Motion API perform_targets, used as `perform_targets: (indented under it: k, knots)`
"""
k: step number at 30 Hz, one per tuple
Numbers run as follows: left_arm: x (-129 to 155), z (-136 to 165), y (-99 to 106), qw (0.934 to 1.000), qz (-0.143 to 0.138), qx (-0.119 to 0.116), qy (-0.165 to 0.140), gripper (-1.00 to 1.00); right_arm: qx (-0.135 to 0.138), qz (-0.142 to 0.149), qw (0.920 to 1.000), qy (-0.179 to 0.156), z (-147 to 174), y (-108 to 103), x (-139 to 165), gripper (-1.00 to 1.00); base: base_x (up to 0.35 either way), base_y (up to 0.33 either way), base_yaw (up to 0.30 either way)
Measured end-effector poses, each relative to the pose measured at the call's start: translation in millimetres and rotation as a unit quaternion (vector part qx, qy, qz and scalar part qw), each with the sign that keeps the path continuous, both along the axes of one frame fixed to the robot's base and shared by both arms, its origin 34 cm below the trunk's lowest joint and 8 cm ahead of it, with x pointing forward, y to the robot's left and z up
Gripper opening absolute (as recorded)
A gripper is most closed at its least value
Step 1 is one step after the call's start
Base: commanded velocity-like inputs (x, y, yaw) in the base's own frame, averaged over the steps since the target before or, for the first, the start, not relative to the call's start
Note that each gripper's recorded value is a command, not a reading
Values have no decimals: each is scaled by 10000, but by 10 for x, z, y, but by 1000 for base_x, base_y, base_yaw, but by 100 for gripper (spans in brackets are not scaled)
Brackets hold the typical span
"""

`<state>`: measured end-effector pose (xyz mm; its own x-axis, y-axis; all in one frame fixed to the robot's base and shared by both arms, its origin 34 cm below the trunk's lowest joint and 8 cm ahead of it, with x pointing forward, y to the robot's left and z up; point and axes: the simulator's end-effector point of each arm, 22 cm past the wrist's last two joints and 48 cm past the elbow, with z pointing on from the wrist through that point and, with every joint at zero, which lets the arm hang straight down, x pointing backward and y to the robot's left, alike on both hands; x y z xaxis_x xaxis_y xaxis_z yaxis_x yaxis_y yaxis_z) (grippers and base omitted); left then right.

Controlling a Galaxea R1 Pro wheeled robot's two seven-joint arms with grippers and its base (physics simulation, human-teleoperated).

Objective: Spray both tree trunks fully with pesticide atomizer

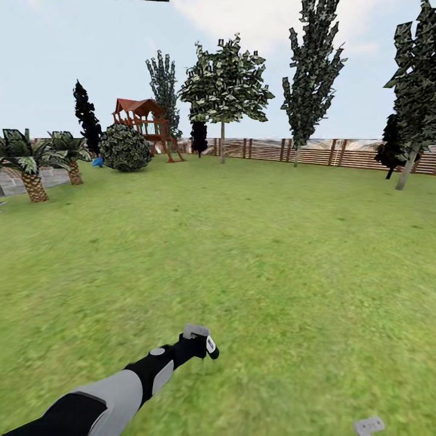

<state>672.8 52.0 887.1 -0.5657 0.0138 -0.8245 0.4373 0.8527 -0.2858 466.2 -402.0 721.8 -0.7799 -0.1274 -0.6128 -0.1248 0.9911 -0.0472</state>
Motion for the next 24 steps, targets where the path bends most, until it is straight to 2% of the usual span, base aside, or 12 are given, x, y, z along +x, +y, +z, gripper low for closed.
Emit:
perform_targets:
  k: [24]
  knots:
    - [0, -1, 1, 10000, 1, 2, 1, -100, 4, 6, 10000, -3, -1, 9, 1, 100, 350, 0, 0]
